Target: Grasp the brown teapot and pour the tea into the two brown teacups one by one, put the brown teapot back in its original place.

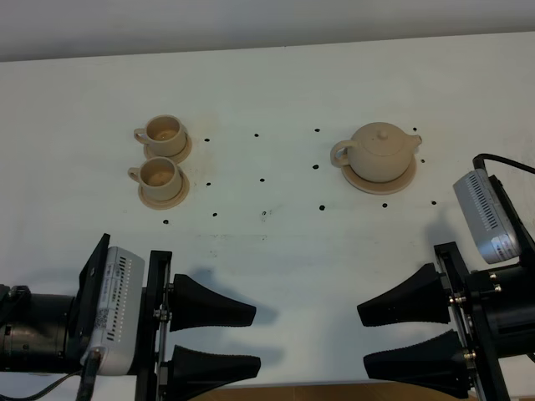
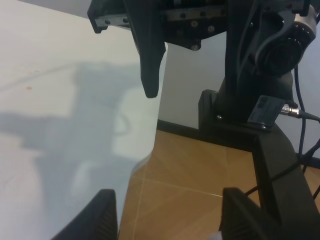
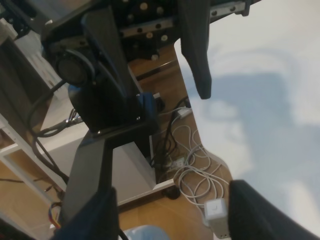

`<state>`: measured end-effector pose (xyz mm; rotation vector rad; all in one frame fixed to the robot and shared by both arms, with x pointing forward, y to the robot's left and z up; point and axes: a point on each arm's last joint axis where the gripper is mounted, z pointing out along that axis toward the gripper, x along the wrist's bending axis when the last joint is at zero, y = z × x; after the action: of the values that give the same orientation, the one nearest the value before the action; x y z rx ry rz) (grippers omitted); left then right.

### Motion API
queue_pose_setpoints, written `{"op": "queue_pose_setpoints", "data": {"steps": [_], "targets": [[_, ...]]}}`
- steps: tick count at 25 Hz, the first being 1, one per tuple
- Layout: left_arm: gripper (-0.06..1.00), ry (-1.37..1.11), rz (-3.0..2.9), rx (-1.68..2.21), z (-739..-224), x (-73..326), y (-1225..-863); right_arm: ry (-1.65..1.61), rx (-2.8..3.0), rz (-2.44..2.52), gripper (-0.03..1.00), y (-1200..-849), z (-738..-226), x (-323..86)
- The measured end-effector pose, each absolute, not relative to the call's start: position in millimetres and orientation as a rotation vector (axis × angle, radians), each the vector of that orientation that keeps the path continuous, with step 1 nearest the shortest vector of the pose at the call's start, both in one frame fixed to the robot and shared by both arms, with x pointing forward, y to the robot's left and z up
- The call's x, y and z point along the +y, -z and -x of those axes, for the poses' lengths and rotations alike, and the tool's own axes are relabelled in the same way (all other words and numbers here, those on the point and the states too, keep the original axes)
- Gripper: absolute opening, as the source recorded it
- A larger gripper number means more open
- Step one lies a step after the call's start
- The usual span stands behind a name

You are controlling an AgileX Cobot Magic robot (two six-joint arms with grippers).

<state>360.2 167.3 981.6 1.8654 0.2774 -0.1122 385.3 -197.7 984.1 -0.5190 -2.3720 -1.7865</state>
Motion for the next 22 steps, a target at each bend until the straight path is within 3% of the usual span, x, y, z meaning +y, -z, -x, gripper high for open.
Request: {"op": "queue_pose_setpoints", "data": {"steps": [22], "targets": [[0.5,0.107,-1.852,0.293,-361.4,167.1,-982.4,1.789,-2.371,0.521,0.5,-984.2,-385.5,-197.7]]}}
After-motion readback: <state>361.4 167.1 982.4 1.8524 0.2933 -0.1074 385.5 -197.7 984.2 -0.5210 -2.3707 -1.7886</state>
